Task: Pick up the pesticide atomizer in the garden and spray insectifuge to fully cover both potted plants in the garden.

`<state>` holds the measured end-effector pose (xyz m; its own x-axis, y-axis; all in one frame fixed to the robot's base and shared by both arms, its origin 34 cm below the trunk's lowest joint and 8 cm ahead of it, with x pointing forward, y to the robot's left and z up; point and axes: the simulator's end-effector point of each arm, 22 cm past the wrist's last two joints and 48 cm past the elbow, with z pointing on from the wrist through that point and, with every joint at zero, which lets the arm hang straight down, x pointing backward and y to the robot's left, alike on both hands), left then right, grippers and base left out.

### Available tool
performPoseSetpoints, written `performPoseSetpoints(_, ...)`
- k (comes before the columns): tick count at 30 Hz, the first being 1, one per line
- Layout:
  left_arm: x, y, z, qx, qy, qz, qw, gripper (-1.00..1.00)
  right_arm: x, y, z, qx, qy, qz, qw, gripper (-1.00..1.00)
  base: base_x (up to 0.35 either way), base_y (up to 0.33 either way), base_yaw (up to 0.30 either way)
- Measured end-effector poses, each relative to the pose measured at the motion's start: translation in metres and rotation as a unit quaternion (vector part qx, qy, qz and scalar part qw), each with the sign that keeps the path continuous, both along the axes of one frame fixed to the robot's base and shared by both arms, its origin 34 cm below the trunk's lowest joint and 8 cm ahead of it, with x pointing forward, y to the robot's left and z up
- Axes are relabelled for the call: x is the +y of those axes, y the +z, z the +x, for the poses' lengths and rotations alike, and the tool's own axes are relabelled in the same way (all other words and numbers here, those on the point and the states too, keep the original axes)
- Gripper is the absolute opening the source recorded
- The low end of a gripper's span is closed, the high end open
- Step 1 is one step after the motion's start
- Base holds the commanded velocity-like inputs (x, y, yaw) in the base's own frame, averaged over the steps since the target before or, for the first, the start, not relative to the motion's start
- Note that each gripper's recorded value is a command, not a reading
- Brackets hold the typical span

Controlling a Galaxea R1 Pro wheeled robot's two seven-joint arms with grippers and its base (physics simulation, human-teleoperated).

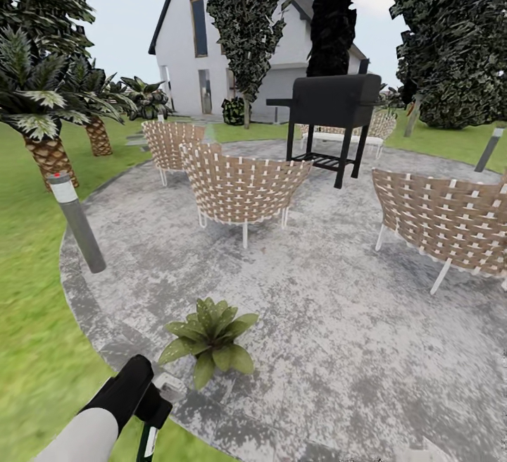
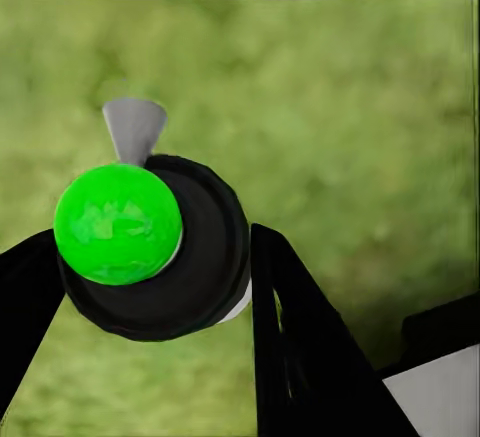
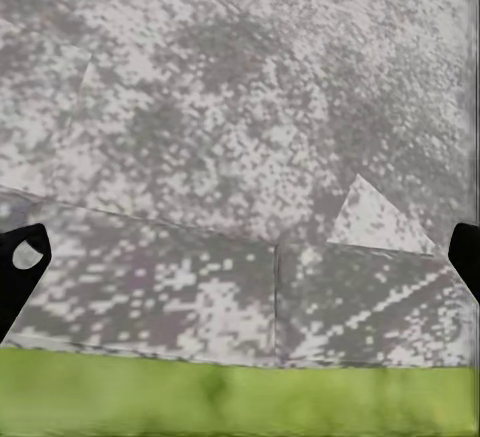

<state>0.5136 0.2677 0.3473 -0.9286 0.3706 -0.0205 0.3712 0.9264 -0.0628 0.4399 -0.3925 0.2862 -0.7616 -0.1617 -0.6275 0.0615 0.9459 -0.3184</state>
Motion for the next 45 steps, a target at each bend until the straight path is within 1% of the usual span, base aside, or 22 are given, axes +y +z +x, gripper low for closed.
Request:
performPoseSetpoints(4, -0.01, 0.001, 0.001, -0.001, -0.003, -0.006, 1.0, -1.0, 0.0, 0.0, 0.0, 0.0, 0.0, 0.0, 1.0, 1.0, 0.0, 0.0, -0.254)
performPoseSetpoints(6, -0.007, 0.001, 0.002, -0.002, -0.005, -0.002, 1.0, -1.0, 0.0, 0.0, 0.0, 0.0, 0.0, 0.0, 1.0, 1.0, 0.0, 0.0, -0.078)
performPoseSetpoints(8, 0.002, 0.0, 0.001, -0.001, -0.005, 0.005, 1.0, -1.0, 0.0, 0.0, 0.0, 0.0, 0.0, 0.0, 1.0, 1.0, 0.0, 0.0, -0.024)
performPoseSetpoints(11, 0.051, 0.002, -0.002, 0.0, 0.012, 0.034, 0.9993, -1.0, 0.0, 0.0, 0.0, 0.0, 0.0, 0.0, 1.0, 1.0, 0.0, 0.0, -0.004)
performPoseSetpoints(12, 0.058, 0.003, -0.003, 0.001, 0.018, 0.037, 0.9992, -1.0, 0.0, 0.0, 0.0, 0.0, 0.0, 0.0, 1.0, 1.0, 0.0, 0.0, 0.0)
performPoseSetpoints(13, 0.059, 0.002, -0.004, 0.003, 0.019, 0.036, 0.9992, -1.0, 0.0, 0.0, 0.0, 0.0, 0.0, 0.0, 1.0, 1.0, 0.0, 0.0, 0.0)
performPoseSetpoints(15, 0.051, 0.0, -0.005, 0.004, 0.016, 0.03, 0.9994, -1.0, 0.0, 0.0, 0.0, 0.0, 0.0, 0.0, 1.0, 1.0, 0.0, 0.0, 0.0)
performPoseSetpoints(17, 0.027, -0.002, -0.005, 0.005, 0.008, 0.015, 0.9998, -1.0, 0.0, 0.0, 0.0, 0.0, 0.0, 0.0, 1.0, 1.0, 0.0, 0.0, 0.0)
performPoseSetpoints(19, -0.01, -0.003, -0.005, 0.006, -0.004, -0.006, 1.0, -1.0, 0.0, 0.0, 0.0, 0.0, 0.0, 0.0, 1.0, 1.0, 0.0, 0.0, 0.0)
performPoseSetpoints(21, -0.018, -0.003, -0.004, 0.004, -0.014, -0.006, 0.9999, -1.0, 0.0, 0.0, 0.0, 0.0, 0.0, 0.0, 1.0, 1.0, 0.0, 0.0, 0.0)
performPoseSetpoints(24, -0.013, -0.001, -0.002, 0.001, -0.014, -0.002, 0.9999, -1.0, 0.0, 0.0, 0.0, 0.0, 0.0, 0.0, 1.0, 1.0, 0.0, 0.0, 0.0)
performPoseSetpoints(26, -0.001, -0.001, -0.001, 0.0, -0.01, 0.005, 0.9999, -1.0, 0.0, 0.0, 0.0, 0.0, 0.001, 0.0, 1.0, 1.0, 0.0, 0.0, 0.0)
performPoseSetpoints(29, 0.038, -0.001, -0.004, 0.003, 0.004, 0.027, 0.9996, -1.0, 0.0, 0.0, 0.0, 0.001, 0.002, -0.001, 1.0, 1.0, 0.0, 0.0, 0.0)
performPoseSetpoints(30, 0.044, -0.001, -0.005, 0.004, 0.008, 0.029, 0.9995, -1.0, 0.0, 0.0, 0.0, 0.001, 0.002, -0.001, 1.0, 1.0, 0.0, 0.0, 0.0)
performPoseSetpoints(32, 0.046, -0.001, -0.006, 0.006, 0.008, 0.03, 0.9995, -1.0, 0.0, 0.0, 0.0, 0.001, 0.002, -0.001, 1.0, 1.0, 0.0, 0.0, 0.0)
performPoseSetpoints(34, 0.037, -0.002, -0.007, 0.006, 0.007, 0.025, 0.9997, -1.0, 0.0, 0.0, -0.001, 0.001, 0.002, -0.001, 1.0, 1.0, 0.0, 0.0, 0.0)
performPoseSetpoints(35, 0.022, -0.003, -0.006, 0.006, 0.005, 0.014, 0.9999, -1.0, 0.0, 0.0, -0.001, 0.001, 0.002, -0.001, 1.0, 1.0, 0.0, 0.0, 0.0)
performPoseSetpoints(38, -0.004, -0.001, -0.001, 0.001, -0.003, -0.001, 1.0, -1.0, 0.0, 0.0, -0.001, 0.001, 0.002, -0.001, 1.0, 1.0, 0.0, 0.0, 0.0)
performPoseSetpoints(39, -0.008, 0.0, 0.0, -0.001, -0.004, -0.004, 1.0, -1.0, 0.0, 0.0, -0.001, 0.001, 0.002, -0.001, 1.0, 1.0, 0.0, 0.0, 0.0)
performPoseSetpoints(43, 0.0, 0.001, 0.002, -0.002, 0.003, -0.002, 1.0, -1.0, 0.0, 0.0, 0.0, 0.001, 0.002, -0.001, 1.0, 1.0, 0.0, 0.0, 0.0)
performPoseSetpoints(44, 0.015, 0.002, 0.001, -0.001, 0.005, 0.006, 1.0, -1.0, 0.0, 0.0, 0.0, 0.001, 0.002, -0.001, 1.0, 1.0, 0.0, 0.0, 0.0)
performPoseSetpoints(45, 0.025, 0.002, 0.0, 0.001, 0.01, 0.008, 0.9999, -1.0, 0.0, 0.0, 0.0, 0.001, 0.002, -0.001, 1.0, 1.0, 0.0, 0.0, 0.0)
